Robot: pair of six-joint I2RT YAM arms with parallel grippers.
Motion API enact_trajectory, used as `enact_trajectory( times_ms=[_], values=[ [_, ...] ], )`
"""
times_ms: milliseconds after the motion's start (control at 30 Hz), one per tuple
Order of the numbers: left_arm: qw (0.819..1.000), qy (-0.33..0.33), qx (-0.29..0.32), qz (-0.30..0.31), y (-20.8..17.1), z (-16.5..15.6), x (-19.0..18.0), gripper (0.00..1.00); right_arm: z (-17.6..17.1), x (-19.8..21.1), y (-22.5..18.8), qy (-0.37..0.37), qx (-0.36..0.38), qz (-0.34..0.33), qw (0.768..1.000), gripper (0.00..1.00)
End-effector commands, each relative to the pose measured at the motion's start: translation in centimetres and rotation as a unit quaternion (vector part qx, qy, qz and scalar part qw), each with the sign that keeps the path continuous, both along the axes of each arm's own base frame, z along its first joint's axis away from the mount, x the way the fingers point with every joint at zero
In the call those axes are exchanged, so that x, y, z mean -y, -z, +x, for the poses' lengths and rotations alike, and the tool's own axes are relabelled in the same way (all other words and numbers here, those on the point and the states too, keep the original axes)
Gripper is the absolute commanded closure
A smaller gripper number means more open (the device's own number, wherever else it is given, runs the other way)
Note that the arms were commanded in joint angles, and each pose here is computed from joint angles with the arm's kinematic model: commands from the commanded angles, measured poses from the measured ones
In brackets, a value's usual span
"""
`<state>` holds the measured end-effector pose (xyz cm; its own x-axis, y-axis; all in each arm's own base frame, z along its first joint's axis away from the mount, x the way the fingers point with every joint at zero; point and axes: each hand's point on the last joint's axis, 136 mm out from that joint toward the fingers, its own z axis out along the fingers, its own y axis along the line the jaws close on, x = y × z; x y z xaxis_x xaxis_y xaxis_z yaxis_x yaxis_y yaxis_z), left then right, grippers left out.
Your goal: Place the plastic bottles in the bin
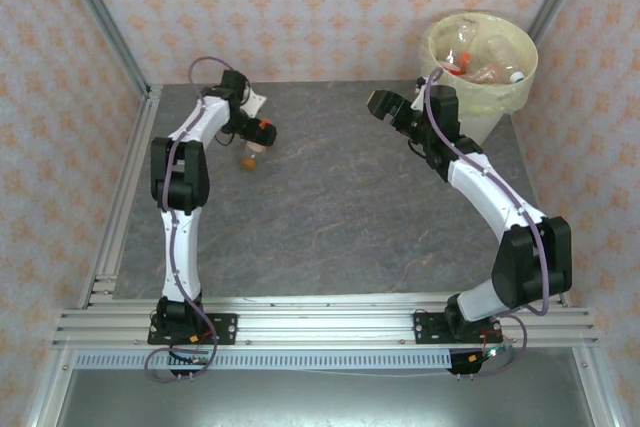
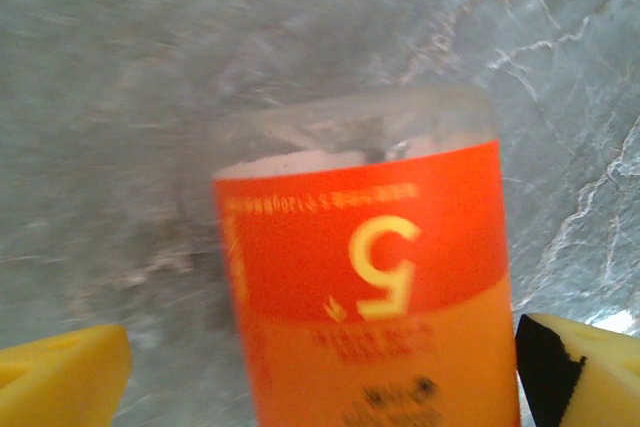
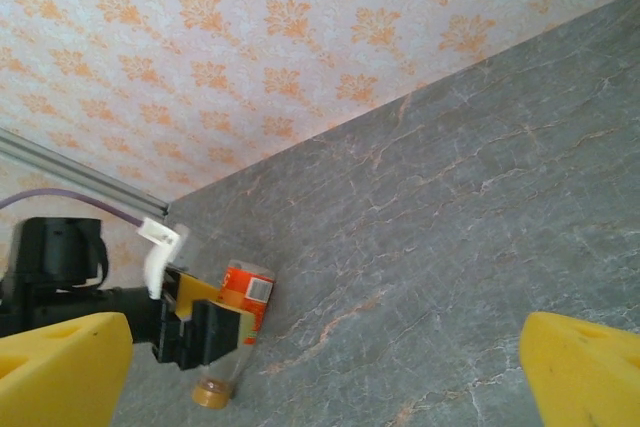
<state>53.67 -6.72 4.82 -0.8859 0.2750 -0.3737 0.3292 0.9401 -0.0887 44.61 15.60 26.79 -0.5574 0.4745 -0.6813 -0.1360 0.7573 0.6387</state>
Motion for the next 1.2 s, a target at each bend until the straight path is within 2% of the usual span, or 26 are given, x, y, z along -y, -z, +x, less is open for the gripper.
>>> enact_trajectory(
  times_ms=[0,100,233,467,600,767,933,1000,1167],
  values=[
    [1.000,-0.007,-0.007,0.029,0.4,-0.5,1.0,0.03,-0.5,0.2,-1.1,0.003,0.017,-0.010,1.000,0.01],
    [0.999,-0.030,-0.012,0.031,1.3,-0.1,0.9,0.11,-0.6,0.2,-1.1,0.000,0.016,-0.012,1.000,0.01],
    [0.997,-0.065,0.000,0.029,1.3,0.8,0.6,0.17,-0.7,0.2,-0.9,0.000,0.014,-0.014,1.000,0.01],
    [0.995,-0.070,-0.030,0.068,2.4,1.1,0.6,0.31,-0.8,0.3,-0.9,0.001,0.015,-0.018,1.000,0.01],
    [0.993,-0.082,-0.024,0.077,2.3,1.4,0.2,0.31,-0.8,0.5,-0.9,0.001,0.017,-0.025,1.000,0.01],
    [0.993,-0.083,-0.030,0.077,2.4,1.8,0.3,0.23,-0.8,0.4,-0.8,0.000,0.016,-0.026,1.000,0.01],
    [0.993,-0.081,-0.029,0.080,2.2,2.6,0.7,0.27,-0.8,0.5,-0.4,0.000,0.013,-0.029,1.000,0.01],
    [0.993,-0.087,-0.022,0.073,1.7,3.0,0.9,0.32,-0.8,0.1,-0.3,-0.009,0.015,-0.025,1.000,0.01],
    [0.993,-0.115,0.004,-0.003,0.1,3.7,2.9,0.45,-0.9,-1.0,0.0,-0.031,0.020,0.001,0.999,0.01]
  ],
)
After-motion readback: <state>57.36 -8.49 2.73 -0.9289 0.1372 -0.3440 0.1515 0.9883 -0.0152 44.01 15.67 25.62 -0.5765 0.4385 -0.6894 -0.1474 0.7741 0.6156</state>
